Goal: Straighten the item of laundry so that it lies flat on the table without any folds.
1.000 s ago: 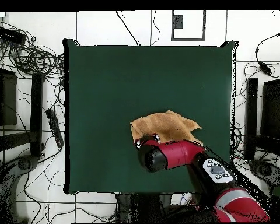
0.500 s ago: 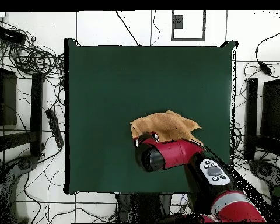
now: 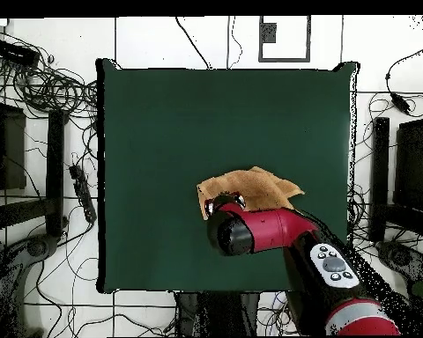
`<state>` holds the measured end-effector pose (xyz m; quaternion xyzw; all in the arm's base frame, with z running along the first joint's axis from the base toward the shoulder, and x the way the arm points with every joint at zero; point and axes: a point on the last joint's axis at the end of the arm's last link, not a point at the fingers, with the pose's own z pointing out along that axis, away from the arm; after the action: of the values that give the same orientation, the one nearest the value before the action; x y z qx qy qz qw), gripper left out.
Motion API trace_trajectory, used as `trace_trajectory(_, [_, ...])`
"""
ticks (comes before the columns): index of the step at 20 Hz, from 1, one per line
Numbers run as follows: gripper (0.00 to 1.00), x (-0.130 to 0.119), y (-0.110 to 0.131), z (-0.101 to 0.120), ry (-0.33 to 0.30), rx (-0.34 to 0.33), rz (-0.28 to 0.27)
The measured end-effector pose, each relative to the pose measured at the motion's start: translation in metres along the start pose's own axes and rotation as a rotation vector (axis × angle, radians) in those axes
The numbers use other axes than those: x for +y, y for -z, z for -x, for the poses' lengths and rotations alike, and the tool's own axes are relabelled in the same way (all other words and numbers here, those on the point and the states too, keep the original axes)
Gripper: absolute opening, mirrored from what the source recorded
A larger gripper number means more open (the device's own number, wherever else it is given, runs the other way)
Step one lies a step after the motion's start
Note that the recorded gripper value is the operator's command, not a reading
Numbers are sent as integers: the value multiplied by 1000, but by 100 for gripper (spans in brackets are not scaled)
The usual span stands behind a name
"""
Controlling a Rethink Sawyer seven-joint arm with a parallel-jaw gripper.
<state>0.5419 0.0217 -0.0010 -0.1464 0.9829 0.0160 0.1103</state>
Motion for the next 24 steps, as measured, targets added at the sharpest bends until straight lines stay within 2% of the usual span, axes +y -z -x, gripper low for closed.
trace_trajectory(5, [0,3,-4,-6,-8,29,12])
trace_trajectory(16, [0,7,-4,-24,-9,162,32])
trace_trajectory(22, [0,8,-4,-25,-11,171,44])
trace_trajectory(24, [0,10,-4,-22,-19,159,65])
